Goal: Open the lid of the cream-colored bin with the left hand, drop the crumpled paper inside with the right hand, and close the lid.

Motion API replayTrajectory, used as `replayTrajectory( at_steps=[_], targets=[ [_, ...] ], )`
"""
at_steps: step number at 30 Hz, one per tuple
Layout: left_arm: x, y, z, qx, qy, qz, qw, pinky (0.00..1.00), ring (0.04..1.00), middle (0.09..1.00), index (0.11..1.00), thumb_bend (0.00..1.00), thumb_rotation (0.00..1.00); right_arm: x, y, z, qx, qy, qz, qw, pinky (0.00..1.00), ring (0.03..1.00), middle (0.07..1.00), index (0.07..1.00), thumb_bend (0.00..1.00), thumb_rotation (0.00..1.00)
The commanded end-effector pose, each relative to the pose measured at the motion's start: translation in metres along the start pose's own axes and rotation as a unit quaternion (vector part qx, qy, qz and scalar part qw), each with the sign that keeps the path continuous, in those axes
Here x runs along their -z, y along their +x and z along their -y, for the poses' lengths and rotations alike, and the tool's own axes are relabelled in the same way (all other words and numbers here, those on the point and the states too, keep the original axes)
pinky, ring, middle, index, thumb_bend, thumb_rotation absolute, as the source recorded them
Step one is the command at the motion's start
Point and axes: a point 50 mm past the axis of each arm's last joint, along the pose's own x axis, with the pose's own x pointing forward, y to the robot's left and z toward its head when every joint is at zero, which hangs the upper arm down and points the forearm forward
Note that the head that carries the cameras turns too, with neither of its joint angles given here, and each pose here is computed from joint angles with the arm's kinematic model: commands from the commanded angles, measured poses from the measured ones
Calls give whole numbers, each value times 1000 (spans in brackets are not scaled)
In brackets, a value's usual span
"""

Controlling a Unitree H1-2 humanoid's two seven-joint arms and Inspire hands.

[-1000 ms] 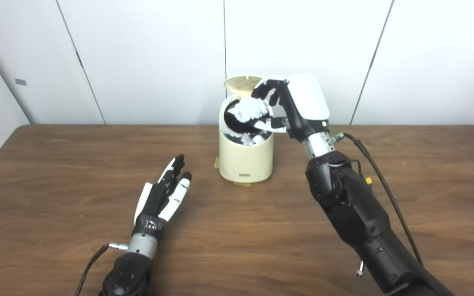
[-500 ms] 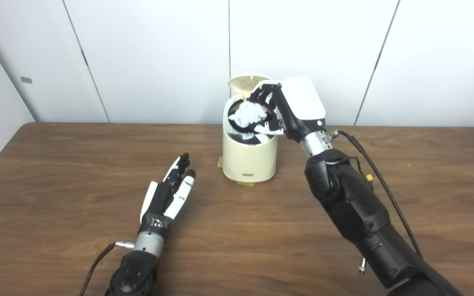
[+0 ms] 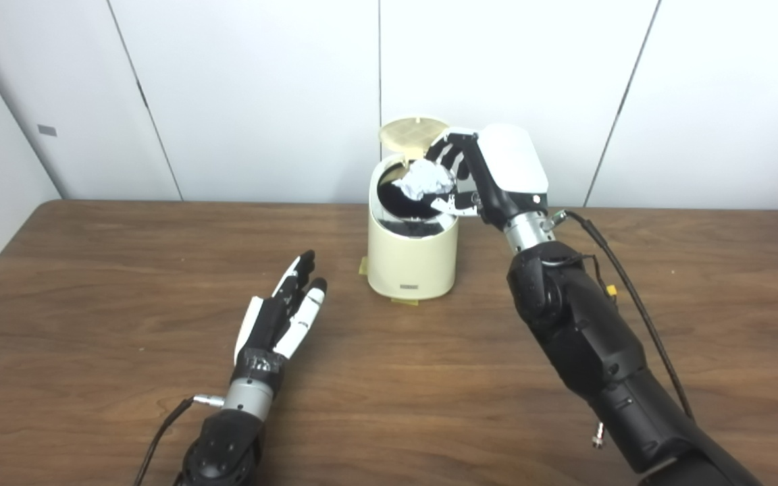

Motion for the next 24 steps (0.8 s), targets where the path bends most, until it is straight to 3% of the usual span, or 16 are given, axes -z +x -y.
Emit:
replayTrajectory(
  at_steps=[1, 3, 5, 6, 8, 10, 16, 24],
  targets=[
    [-21, 6, -1, -3, 0, 45, 999, 1000, 1000, 971, 1000, 400, 709, -7, 12, 18, 32, -21, 10, 999, 177, 325, 465, 509, 525, 1],
    [-21, 6, -2, -5, 0, 46, 999, 1000, 1000, 972, 1000, 394, 710, -8, 10, 17, 29, -31, 4, 999, 97, 190, 474, 494, 531, 2],
    [-21, 5, -3, -6, -3, 45, 999, 1000, 1000, 971, 1000, 386, 711, -8, 9, 16, 25, -33, 1, 999, 86, 171, 471, 504, 530, 4],
    [-21, 5, -3, -6, -4, 45, 999, 1000, 1000, 971, 1000, 382, 712, -8, 9, 15, 23, -31, 0, 999, 96, 179, 553, 565, 809, 64],
    [-20, 5, -4, -7, -5, 45, 999, 1000, 1000, 969, 1000, 391, 715, -7, 8, 14, 18, -24, -3, 1000, 143, 255, 648, 610, 961, 101],
    [-20, 5, -3, -7, -5, 45, 999, 1000, 1000, 966, 1000, 397, 719, -5, 7, 13, 14, -18, -2, 1000, 169, 297, 669, 626, 991, 102],
    [-20, 6, -2, -9, -6, 47, 999, 1000, 1000, 962, 999, 390, 717, -4, 6, 13, 12, -12, 3, 1000, 166, 270, 650, 632, 1000, 102],
    [-21, 6, -2, -12, -2, 46, 999, 1000, 1000, 961, 998, 403, 698, -3, 6, 13, 10, -15, 4, 1000, 225, 367, 631, 607, 1000, 125]
  ],
)
